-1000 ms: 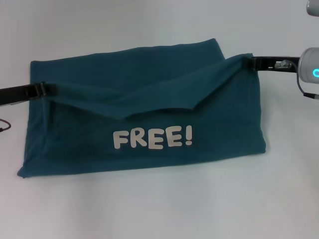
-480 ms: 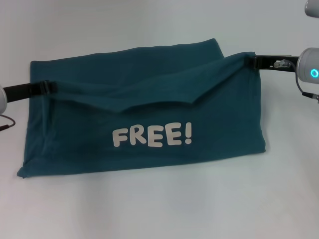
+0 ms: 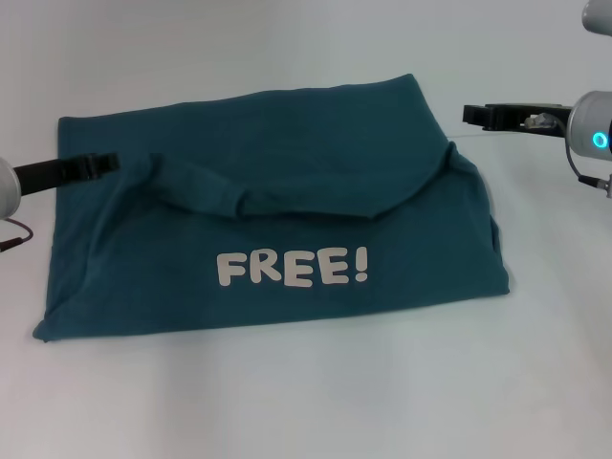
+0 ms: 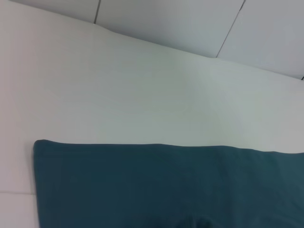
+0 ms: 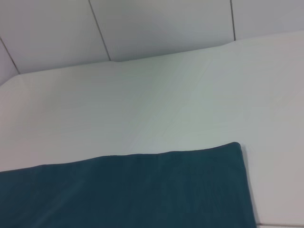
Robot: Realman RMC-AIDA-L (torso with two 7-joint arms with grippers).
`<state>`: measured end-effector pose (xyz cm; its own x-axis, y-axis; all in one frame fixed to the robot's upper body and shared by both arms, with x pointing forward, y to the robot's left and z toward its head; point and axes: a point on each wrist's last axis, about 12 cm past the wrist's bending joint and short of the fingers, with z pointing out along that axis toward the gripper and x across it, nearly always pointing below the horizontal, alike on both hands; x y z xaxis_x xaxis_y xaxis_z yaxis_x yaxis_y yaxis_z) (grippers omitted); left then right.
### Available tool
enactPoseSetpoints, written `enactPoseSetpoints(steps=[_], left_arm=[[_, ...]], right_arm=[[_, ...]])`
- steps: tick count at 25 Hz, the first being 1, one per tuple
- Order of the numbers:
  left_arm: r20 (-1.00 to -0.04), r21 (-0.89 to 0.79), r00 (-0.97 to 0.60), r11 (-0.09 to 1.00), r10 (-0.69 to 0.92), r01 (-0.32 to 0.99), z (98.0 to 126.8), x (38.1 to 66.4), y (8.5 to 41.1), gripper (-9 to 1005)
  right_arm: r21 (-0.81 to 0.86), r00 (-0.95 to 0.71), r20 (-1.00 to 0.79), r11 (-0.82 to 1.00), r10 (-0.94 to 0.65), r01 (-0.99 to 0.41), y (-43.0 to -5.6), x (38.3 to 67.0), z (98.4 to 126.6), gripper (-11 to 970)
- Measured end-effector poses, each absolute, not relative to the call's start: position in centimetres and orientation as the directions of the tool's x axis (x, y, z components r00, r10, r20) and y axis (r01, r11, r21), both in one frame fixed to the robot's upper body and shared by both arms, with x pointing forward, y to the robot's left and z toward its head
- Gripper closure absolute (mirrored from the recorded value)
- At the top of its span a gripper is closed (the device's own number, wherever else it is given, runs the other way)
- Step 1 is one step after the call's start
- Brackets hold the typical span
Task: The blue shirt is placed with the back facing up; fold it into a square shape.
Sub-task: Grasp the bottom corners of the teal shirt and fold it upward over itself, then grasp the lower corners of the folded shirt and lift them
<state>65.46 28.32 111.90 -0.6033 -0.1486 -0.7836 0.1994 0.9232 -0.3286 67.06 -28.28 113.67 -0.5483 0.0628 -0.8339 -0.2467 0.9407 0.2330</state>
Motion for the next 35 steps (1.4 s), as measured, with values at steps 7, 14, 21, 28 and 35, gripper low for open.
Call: enactPoseSetpoints(steps=[7,14,21,28,35], left_arm=[[-0.783,-0.334,-0.601,0.922,-0.156,0.196,111.9,65.5,28.3,467],[-0.754,-0.367,-0.638,0.905,-0.155,0.214,111.5,63.8,29.7,163],[-0.738,-0.397,-0.666,0.869,-0.112,0.295,113.6,60.4,31.4,94],[-0.589,-0.51,-0.784,0.843,-0.197,0.171,114.3,57.8,33.1,73],[-0.473,-0.52,-0.862,0.847,-0.182,0.107,113.1,57.0,32.2,73]], right_arm=[[0.227,-0.55,-0.833,0.94,0.052,-0.255,-28.1,67.1,113.6,402],[0.24,-0.569,-0.821,0.933,0.048,-0.268,-28.2,66.6,113.3,249],[0.257,-0.605,-0.796,0.915,0.019,-0.309,-28.7,65.9,113.2,82],[0.272,-0.624,-0.782,0.905,0.01,-0.326,-29.5,65.3,113.6,35],[0.284,-0.628,-0.778,0.902,0.018,-0.326,-29.9,65.0,114.1,36]])
